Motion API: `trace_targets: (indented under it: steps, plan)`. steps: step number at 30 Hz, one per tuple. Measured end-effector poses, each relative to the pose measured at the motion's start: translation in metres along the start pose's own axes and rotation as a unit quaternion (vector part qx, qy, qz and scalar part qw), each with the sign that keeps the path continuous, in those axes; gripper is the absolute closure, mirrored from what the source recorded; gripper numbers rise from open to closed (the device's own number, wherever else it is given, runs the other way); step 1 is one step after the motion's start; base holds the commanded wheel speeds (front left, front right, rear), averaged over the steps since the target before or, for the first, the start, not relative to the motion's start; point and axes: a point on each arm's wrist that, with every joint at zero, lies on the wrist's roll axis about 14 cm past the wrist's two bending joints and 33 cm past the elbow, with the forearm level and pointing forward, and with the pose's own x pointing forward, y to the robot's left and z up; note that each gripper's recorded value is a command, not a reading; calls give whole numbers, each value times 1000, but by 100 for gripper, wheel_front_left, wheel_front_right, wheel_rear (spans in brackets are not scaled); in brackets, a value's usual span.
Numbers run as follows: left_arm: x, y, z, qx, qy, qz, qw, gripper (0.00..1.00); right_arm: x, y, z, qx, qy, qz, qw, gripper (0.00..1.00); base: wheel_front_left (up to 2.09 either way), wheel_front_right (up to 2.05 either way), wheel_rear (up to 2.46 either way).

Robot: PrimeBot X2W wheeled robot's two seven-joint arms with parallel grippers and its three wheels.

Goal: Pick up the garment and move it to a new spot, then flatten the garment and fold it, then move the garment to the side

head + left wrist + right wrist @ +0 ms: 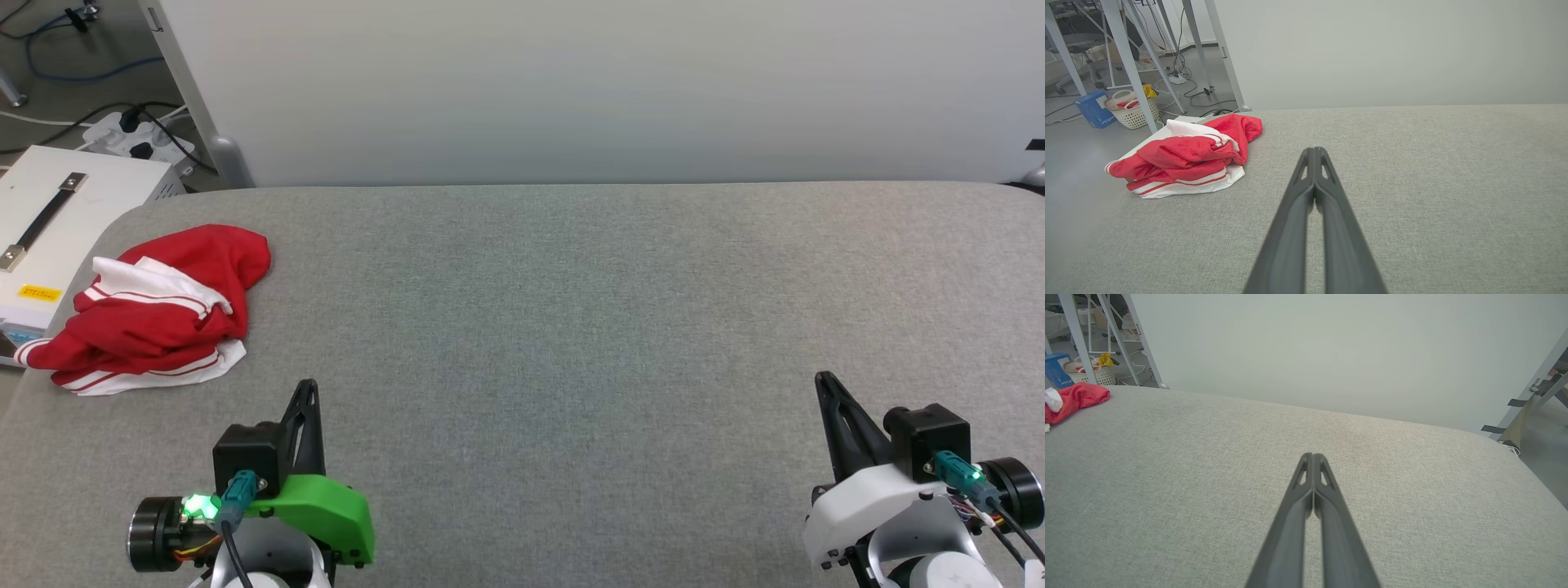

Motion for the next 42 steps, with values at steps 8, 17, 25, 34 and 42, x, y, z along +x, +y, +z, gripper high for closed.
trace_targets:
  steps: [8,17,25,34,42]
  plan:
    - [0,0,0,0,0,0,1000,100,0,0,0,0,0,0,1000,100,0,0,0]
    - [0,-1,0,-1,0,0,1000,0,0,0,0,1,0,-1,1000,0,0,0,0]
    - [0,-1,2,-1,-7,1,1000,0,0,-1,2,11,-8,-2,1000,0,0,0,0]
    - [0,-3,7,-5,-22,0,1000,0,0,-1,11,21,-28,-3,999,0,0,0,0]
    - [0,-6,11,-5,-32,-2,999,0,0,-3,17,31,-43,-4,999,0,0,0,0]
